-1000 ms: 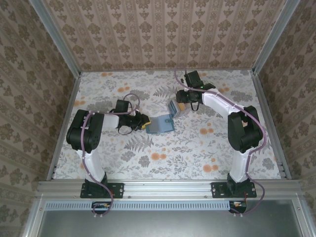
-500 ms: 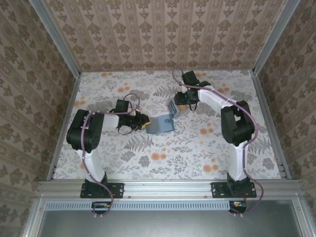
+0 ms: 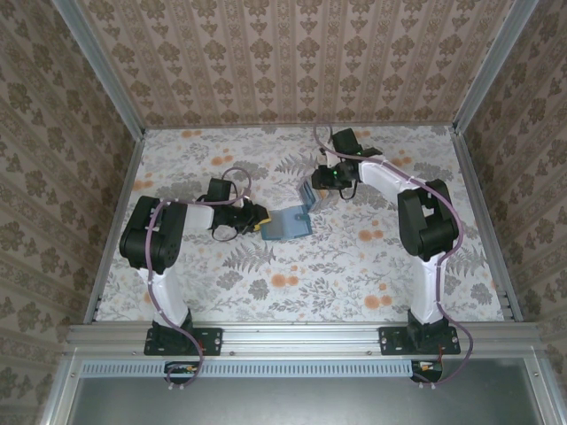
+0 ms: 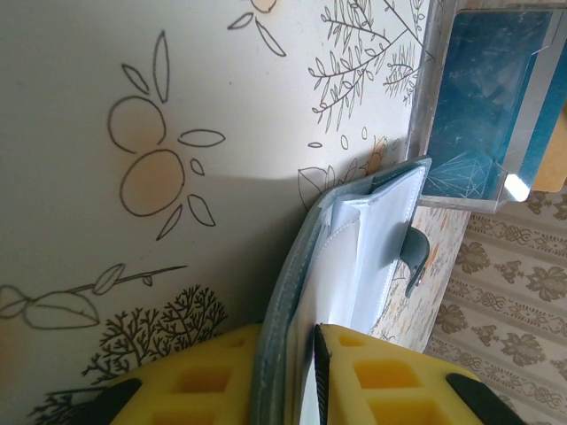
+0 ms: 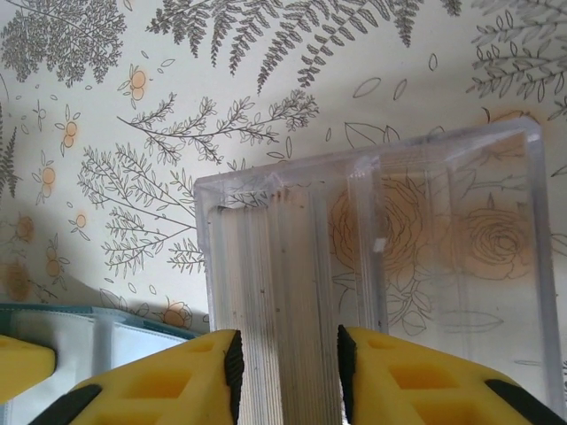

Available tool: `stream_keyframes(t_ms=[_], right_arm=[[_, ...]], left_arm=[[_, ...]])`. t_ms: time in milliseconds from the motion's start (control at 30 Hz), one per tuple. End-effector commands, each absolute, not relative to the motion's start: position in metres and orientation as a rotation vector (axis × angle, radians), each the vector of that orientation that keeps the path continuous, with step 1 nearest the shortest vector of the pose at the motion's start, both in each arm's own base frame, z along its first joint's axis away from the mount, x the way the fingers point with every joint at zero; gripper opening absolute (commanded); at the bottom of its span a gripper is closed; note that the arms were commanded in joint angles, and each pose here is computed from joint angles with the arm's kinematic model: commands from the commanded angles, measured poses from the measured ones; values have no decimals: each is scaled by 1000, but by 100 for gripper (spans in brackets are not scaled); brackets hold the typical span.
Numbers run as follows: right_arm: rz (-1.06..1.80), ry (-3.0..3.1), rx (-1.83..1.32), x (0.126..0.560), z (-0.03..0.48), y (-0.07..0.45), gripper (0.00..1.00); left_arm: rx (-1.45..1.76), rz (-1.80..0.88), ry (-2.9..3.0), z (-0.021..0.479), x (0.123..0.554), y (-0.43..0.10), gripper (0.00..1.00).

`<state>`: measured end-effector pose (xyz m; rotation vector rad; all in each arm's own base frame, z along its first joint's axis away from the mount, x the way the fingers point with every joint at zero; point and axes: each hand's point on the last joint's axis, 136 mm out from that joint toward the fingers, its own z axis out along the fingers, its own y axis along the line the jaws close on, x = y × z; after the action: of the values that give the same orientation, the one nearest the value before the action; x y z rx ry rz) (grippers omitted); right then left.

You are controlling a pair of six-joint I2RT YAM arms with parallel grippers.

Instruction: Put the credit cards into the card holder

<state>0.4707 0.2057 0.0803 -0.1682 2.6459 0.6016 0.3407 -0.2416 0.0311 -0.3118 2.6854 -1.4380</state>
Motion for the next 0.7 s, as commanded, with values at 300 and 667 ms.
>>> stream_keyframes(t_ms=[300,667], right_arm=[[748,2541,-91,474,112,205,31],[739,2548,-76,472,110,202,14]], left_arm=[[-289,-1437,2722,23,337,-245,23],[-286,-1437,2723,23,336,-245,23]])
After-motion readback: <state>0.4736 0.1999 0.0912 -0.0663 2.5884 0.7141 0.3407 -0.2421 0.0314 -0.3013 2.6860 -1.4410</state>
